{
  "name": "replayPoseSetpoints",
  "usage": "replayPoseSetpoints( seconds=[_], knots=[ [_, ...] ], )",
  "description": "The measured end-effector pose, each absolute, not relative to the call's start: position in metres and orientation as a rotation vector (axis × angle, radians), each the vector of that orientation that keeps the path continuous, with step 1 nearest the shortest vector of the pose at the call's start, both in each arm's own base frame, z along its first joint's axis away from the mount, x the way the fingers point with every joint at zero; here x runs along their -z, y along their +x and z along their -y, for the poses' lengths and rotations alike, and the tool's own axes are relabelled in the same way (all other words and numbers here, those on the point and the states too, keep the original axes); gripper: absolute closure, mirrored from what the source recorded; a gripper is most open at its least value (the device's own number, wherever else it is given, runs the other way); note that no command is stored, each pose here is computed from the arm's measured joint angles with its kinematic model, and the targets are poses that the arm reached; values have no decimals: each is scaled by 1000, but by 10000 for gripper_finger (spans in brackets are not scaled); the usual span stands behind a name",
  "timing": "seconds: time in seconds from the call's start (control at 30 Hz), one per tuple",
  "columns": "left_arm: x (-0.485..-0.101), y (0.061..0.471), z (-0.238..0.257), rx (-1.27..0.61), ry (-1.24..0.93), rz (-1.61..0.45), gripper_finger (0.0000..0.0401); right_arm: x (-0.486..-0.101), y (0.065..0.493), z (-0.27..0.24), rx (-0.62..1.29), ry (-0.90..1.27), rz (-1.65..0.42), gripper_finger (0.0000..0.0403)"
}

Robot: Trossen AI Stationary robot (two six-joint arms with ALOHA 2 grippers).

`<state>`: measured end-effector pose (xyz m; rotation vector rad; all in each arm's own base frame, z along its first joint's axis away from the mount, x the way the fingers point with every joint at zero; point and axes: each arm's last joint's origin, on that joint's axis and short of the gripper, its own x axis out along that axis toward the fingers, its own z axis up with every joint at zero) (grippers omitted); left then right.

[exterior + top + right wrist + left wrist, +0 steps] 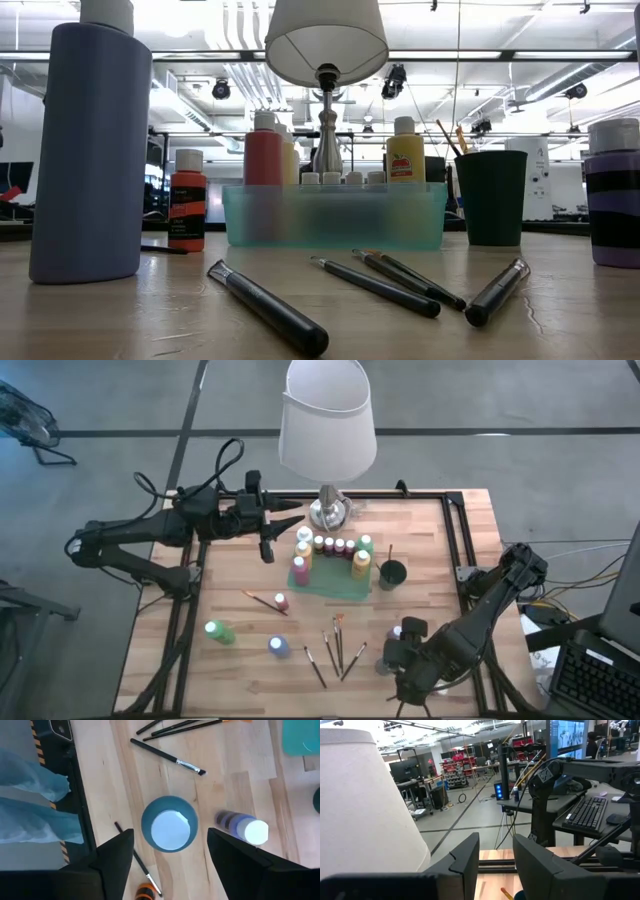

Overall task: Pick & Place Paint Supplies
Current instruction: Put the blue paint bottle into the green bin

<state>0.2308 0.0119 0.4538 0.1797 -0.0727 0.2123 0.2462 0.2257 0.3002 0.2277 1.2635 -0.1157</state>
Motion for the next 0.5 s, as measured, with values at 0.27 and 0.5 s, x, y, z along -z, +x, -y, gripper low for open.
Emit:
replayPoseSetpoints(
  seconds=[0.27, 0.5],
  knots=[
    [-453, 231, -12, -212, 180, 70, 276, -292, 249, -225, 121, 238, -1256, 180],
    [-453, 231, -12, -212, 183, 68, 276, -281, 252, -221, 140, 247, -1264, 180]
  ],
)
